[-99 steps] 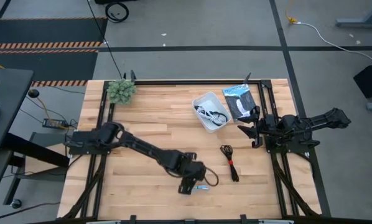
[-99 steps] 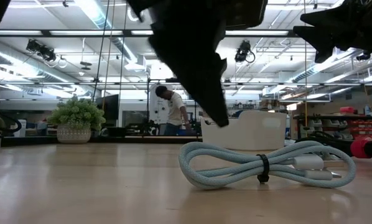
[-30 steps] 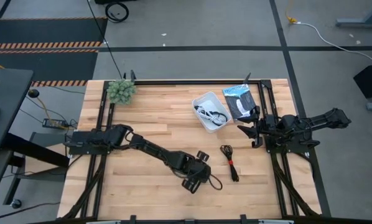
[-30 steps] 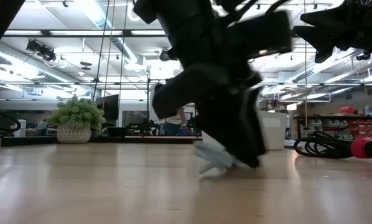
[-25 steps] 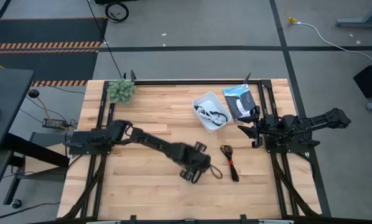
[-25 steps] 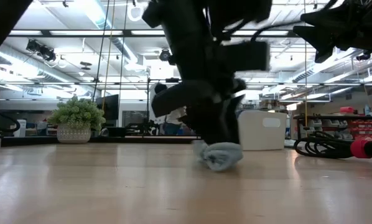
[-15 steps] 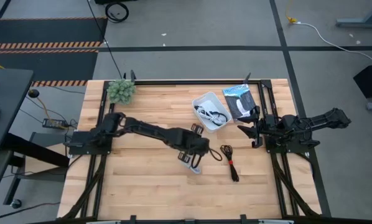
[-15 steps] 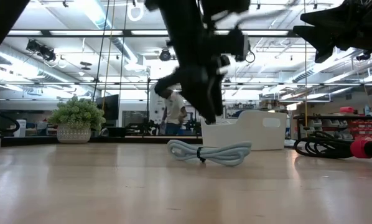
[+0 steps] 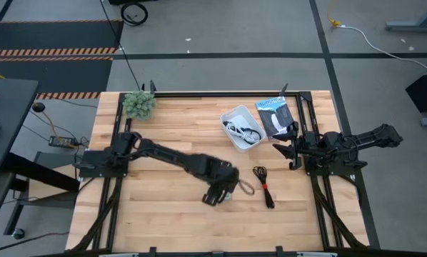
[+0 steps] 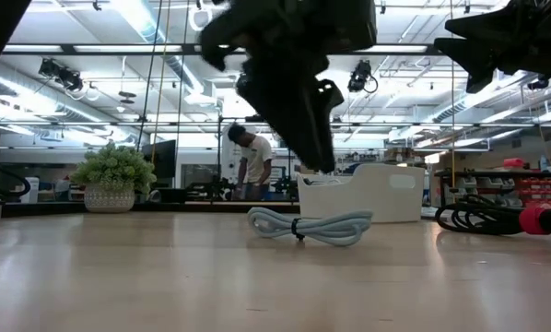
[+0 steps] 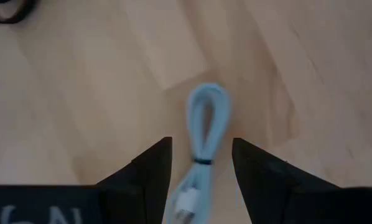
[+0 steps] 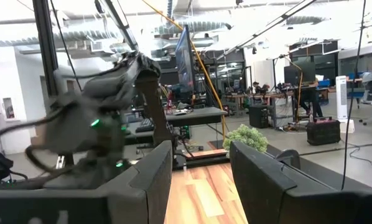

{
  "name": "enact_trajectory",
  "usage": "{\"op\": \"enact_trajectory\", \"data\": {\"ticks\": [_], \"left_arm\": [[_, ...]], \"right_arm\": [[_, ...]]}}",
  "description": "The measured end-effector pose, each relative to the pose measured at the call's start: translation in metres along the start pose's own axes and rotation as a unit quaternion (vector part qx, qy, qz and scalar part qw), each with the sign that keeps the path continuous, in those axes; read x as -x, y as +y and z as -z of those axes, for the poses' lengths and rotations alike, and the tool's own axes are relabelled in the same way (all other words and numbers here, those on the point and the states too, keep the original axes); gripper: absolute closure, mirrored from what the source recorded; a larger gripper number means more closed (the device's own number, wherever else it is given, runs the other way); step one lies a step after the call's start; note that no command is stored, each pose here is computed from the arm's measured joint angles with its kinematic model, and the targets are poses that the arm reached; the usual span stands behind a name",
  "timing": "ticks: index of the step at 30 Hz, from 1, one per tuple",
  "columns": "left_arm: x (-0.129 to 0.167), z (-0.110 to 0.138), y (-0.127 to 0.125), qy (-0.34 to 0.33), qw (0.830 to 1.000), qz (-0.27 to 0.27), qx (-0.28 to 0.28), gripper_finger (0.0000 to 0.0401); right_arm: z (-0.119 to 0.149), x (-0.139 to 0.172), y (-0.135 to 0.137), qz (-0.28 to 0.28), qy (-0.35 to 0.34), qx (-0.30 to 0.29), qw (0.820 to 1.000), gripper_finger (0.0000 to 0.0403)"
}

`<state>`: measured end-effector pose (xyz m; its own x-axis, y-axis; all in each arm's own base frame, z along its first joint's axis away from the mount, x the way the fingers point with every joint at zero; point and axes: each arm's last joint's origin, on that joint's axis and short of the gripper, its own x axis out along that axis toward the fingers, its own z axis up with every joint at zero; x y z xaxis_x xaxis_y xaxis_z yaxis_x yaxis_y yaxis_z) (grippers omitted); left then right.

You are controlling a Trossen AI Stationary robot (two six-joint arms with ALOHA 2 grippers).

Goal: Pick and place USB-C Cables
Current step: Put the light blue charger cable into the white bin

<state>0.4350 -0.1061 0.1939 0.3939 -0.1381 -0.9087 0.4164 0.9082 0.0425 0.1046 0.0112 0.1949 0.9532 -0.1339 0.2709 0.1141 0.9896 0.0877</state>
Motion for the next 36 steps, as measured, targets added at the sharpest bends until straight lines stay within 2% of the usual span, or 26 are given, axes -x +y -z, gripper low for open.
{"op": "enact_trajectory", "data": {"ticks": [5,10,15,26,30,36], "left_arm": [[-0.010,-0.003,-0.024,0.017,0.998,-0.048,-0.030,0.0225],[-0.015,-0.002,-0.036,0.036,0.992,-0.109,-0.046,0.0225],[-0.027,0.003,-0.036,0.057,0.993,-0.104,-0.024,0.0225],[-0.039,0.011,-0.034,0.089,0.991,-0.093,-0.025,0.0228],[-0.039,0.011,-0.034,0.090,0.991,-0.094,-0.027,0.0250],[-0.039,0.012,-0.033,0.093,0.991,-0.093,-0.027,0.0308]], "right_arm": [[0.000,0.000,0.000,0.000,-0.001,0.000,1.000,0.0234],[0.000,0.000,0.000,0.000,0.000,0.000,1.000,0.0234],[-0.001,0.000,0.000,0.000,-0.003,-0.001,1.000,0.0234],[0.000,0.000,0.000,0.000,-0.001,0.000,1.000,0.0234],[0.000,0.000,0.000,0.000,-0.001,0.000,1.000,0.0234],[0.000,-0.001,0.000,0.000,0.000,0.000,1.000,0.0234]]}}
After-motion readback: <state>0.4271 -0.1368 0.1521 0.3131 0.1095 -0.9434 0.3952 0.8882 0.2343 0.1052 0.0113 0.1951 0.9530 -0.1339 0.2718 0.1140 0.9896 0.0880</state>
